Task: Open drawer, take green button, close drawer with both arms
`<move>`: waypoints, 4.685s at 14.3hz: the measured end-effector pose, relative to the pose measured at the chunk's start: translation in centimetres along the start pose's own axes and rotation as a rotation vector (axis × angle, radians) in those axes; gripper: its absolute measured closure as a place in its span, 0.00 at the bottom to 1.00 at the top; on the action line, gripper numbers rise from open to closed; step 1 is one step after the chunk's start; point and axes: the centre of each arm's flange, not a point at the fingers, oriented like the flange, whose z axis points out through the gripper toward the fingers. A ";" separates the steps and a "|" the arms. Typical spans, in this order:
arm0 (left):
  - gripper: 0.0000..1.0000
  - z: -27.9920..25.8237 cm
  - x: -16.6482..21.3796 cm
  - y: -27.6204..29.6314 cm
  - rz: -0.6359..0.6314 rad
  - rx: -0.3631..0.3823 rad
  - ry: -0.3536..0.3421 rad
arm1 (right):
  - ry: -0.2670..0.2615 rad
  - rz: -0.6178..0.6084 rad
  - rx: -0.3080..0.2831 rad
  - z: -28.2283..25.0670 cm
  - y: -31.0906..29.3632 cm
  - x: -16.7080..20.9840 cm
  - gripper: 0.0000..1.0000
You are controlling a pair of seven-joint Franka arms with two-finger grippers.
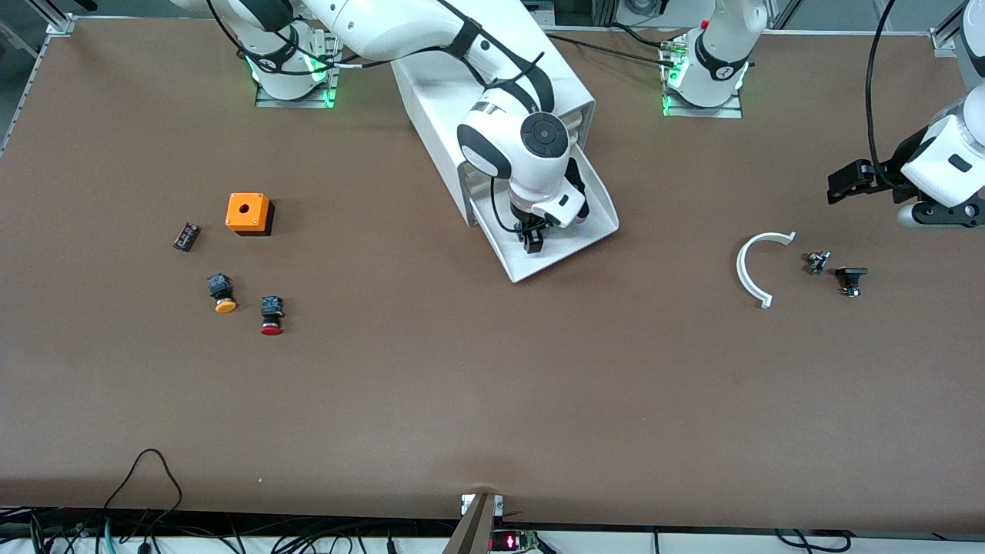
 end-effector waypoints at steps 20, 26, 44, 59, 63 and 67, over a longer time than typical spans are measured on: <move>0.00 7.2 5.3 2.2 -0.025 -0.136 0.077 | 0.167 0.627 -0.131 -14.3 11.1 -16.2 0.59; 0.00 24.0 8.2 17.5 -0.183 -0.257 0.103 | -0.008 1.277 -0.087 -4.2 12.7 -33.8 0.59; 0.00 35.7 -10.9 44.1 -0.289 -0.177 -0.200 | -0.013 1.840 -0.011 -2.5 8.4 -44.5 0.00; 0.00 11.5 3.8 8.6 -0.194 -0.238 0.041 | 0.076 1.963 0.085 -28.4 3.6 -65.5 0.00; 0.00 3.4 1.2 3.8 -0.127 -0.109 0.060 | 0.048 1.943 0.066 -32.9 -2.4 -71.0 0.00; 0.00 2.6 0.7 3.7 -0.121 -0.089 0.046 | -0.032 1.915 0.060 -32.7 -3.5 -69.7 0.00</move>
